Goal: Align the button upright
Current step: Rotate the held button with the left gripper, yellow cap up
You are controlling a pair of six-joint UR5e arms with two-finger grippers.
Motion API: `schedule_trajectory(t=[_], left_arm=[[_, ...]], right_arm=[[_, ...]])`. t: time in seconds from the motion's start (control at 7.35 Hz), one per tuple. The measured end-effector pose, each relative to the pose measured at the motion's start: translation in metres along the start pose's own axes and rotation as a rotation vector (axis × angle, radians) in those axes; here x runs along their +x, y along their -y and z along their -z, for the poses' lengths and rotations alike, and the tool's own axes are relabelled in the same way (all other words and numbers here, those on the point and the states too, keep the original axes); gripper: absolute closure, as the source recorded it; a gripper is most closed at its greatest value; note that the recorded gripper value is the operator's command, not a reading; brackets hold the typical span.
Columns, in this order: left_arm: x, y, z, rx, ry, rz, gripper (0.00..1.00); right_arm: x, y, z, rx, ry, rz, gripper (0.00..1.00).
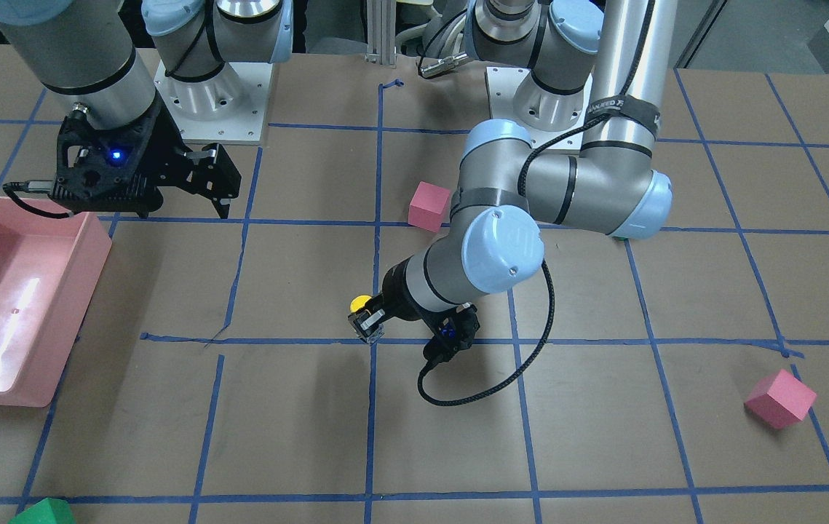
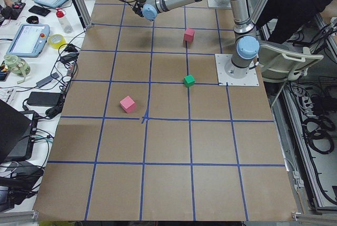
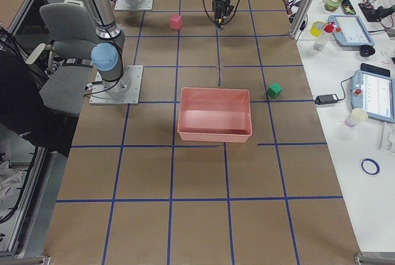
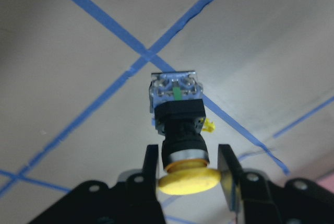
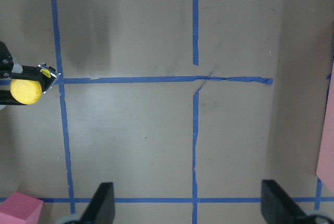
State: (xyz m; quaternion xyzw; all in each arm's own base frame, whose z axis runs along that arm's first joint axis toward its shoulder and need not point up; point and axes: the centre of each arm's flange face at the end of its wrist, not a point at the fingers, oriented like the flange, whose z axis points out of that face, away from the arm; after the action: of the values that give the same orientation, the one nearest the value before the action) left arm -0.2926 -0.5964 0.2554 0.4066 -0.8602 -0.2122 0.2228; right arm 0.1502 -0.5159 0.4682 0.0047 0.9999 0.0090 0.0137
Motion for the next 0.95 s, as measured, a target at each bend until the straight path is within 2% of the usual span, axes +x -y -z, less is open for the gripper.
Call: schedule_trajectory(t=[0.14,0.54,0.68,0.82,0.95], left_arm=[[-0.005,0.020,0.001,-0.058,-0.030,0.045,1.00],[-0.019,0.051,-0.030,-0.150,-0.026,0.062,1.00],[-0.021,0.053,-0.035,-0.172,-0.021,0.072,0.98],[-0.023,0.053,-0.037,-0.184,-0.014,0.082,0.92],[-0.024,0.054,-0.039,-0.191,-0.008,0.090,0.41]], right_arm=[[0.000,0.000,0.000,0.000,0.000,0.000,0.00],[0.001,0.002,0.002,0.020,0.001,0.009,0.00],[0.001,0.002,0.002,0.024,0.002,0.012,0.00],[0.001,0.002,0.002,0.023,0.002,0.017,0.00],[0.001,0.002,0.002,0.021,0.002,0.021,0.00]])
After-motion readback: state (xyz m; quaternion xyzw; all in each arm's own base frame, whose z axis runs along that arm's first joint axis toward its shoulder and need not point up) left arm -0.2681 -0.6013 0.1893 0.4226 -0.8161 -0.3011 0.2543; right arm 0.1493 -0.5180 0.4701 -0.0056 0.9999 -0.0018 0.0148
